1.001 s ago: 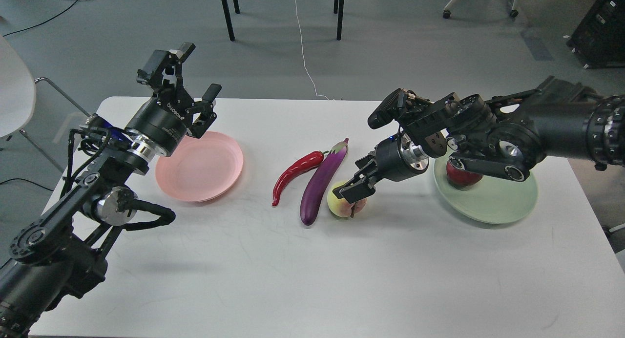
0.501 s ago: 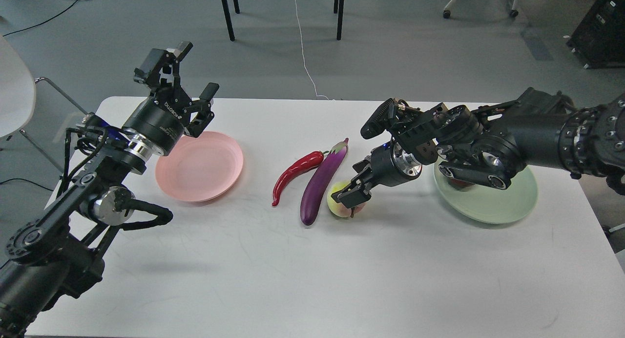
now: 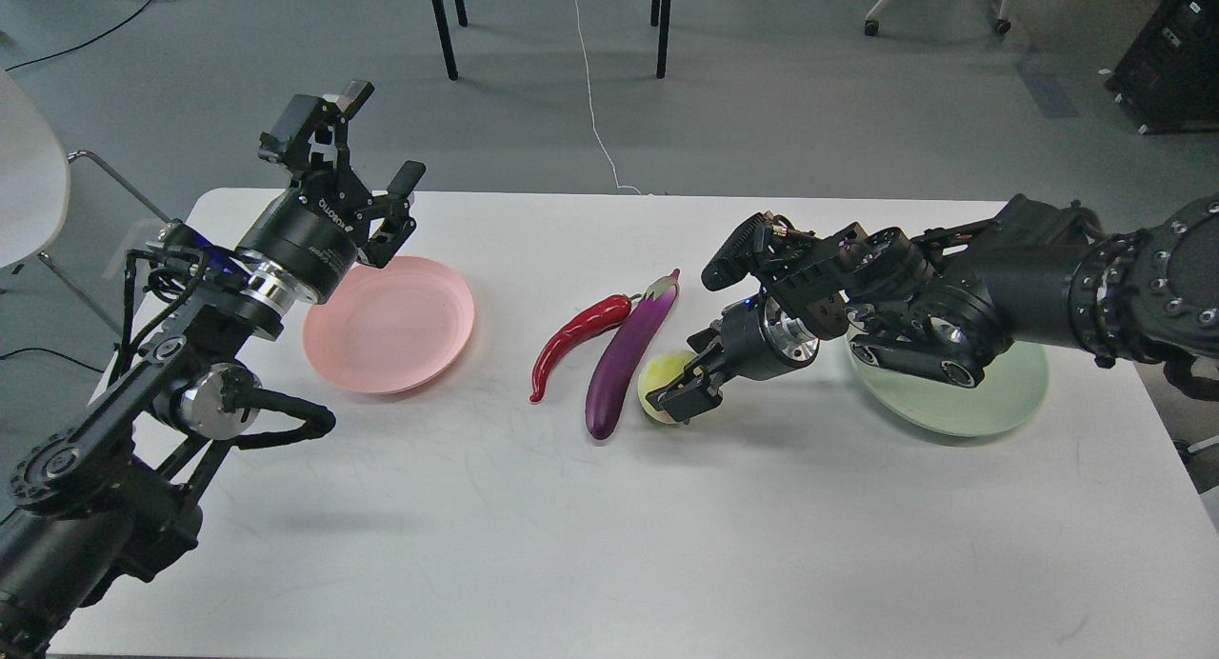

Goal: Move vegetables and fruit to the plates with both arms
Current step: 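Reach the right gripper down and grasp the yellow peach, then lift the peach and carry it onto the green plate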

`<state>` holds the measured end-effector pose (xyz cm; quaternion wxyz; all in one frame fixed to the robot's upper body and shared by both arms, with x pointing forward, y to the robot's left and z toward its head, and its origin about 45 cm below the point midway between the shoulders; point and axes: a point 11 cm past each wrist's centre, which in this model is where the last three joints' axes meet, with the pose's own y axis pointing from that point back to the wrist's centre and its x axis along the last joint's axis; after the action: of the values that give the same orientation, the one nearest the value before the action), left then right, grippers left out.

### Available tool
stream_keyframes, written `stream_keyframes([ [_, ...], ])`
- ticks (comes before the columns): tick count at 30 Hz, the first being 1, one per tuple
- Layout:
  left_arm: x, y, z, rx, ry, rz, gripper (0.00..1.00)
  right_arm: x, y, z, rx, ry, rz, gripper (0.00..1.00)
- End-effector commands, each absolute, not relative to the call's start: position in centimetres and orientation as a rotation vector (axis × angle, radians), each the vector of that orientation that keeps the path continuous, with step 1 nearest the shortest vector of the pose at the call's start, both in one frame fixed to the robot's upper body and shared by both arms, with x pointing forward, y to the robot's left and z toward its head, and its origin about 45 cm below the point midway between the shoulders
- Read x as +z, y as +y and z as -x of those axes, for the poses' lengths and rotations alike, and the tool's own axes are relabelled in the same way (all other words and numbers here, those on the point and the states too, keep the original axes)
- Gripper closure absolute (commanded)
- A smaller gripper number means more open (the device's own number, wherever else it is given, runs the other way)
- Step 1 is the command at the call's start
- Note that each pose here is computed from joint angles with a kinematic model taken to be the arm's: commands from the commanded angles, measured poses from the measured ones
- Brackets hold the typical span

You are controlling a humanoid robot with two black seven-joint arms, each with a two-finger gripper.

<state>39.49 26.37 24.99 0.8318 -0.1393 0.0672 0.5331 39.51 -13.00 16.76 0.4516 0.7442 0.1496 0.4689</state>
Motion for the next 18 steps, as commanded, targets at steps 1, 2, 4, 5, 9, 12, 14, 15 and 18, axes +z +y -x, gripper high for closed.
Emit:
stream_keyframes([
  [1,25.0,26.3,-39.5,1.130,0.143,0.294,0.02,16.5,-12.7,-39.4,1.168,0.371,-1.841,0.03],
  [2,25.0,26.4,-39.5,1.131,0.142,0.296,0.02,16.6,-12.6,-39.5,1.174,0.369,-1.839,0.03],
  [4,25.0,26.3,-39.5,1.130,0.143,0.297,0.02,16.3,-12.5,-39.4,1.174,0.373,-1.838,0.05],
  [5,25.0,26.3,-39.5,1.130,0.143,0.297,0.02,16.2,-12.5,-39.3,1.177,0.375,-1.839,0.05],
  [9,25.0,26.4,-39.5,1.132,0.142,0.297,0.02,16.1,-12.3,-39.2,1.179,0.382,-1.839,0.08],
  [12,25.0,26.4,-39.5,1.132,0.142,0.297,0.02,15.8,-12.8,-39.1,1.173,0.398,-1.822,0.14],
  [14,25.1,26.4,-39.5,1.130,0.141,0.298,0.02,15.5,-13.2,-39.0,1.166,0.415,-1.806,0.32],
  [15,25.0,26.4,-39.5,1.131,0.142,0.297,0.02,15.5,-13.2,-39.0,1.165,0.417,-1.803,0.42],
  [18,25.0,26.4,-39.5,1.130,0.142,0.296,0.02,15.7,-13.3,-39.2,1.170,0.412,-1.800,0.64],
])
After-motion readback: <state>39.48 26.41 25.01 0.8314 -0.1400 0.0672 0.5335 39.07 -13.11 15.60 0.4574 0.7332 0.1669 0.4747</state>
